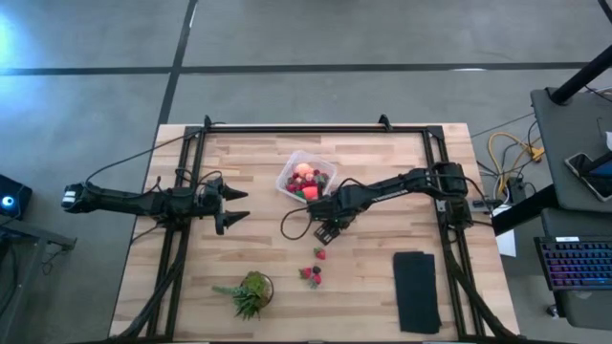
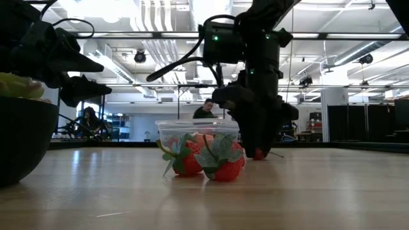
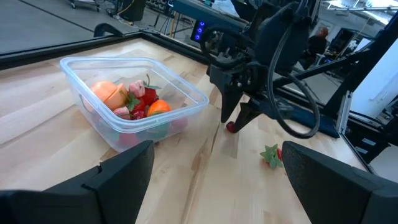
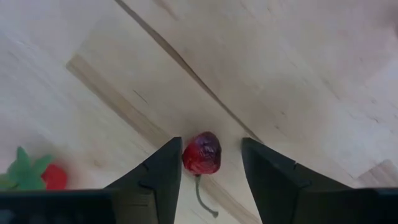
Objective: Pick and placing Produce into tupperware
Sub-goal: Put the red cherry into the transparent bin
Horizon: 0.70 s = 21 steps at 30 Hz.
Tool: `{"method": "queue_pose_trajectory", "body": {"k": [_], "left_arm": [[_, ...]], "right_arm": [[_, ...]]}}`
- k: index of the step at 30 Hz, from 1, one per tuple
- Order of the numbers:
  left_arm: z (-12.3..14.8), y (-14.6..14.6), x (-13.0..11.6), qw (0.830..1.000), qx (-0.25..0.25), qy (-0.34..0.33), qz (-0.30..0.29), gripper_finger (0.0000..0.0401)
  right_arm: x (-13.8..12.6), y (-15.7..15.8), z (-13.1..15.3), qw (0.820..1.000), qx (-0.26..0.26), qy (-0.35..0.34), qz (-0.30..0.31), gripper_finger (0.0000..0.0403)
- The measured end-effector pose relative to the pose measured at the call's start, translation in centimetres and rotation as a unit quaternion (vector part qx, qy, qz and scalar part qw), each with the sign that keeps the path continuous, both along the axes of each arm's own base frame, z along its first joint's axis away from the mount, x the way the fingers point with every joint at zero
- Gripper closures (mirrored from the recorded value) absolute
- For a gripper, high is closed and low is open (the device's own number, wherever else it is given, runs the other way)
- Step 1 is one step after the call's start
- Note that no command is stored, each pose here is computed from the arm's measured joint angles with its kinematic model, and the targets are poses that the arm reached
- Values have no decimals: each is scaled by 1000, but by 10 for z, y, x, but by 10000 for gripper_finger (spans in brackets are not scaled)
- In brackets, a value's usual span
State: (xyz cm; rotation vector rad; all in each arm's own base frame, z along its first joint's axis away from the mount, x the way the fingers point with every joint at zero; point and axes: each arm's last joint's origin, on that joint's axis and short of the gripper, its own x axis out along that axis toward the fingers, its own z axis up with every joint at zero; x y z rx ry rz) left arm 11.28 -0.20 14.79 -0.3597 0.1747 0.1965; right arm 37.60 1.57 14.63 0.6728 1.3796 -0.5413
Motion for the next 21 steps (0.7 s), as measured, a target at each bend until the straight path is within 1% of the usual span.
{"method": "queue_pose_trajectory", "body": {"k": [7, 12, 16, 21], "left_arm": [[0, 0, 0, 1000, 0, 0, 0, 63], [0, 0, 0, 1000, 0, 0, 0, 63], [0, 0, 0, 1000, 0, 0, 0, 63], [0, 0, 0, 1000, 0, 0, 0, 63]], "right_arm": [[1, 0, 1, 1000, 0, -3, -1, 249], [1, 0, 1, 1000, 0, -3, -1, 287], [1, 1, 1, 1000, 13, -2, -3, 324], [1, 1, 2, 1000, 24, -3, -11, 347]]}}
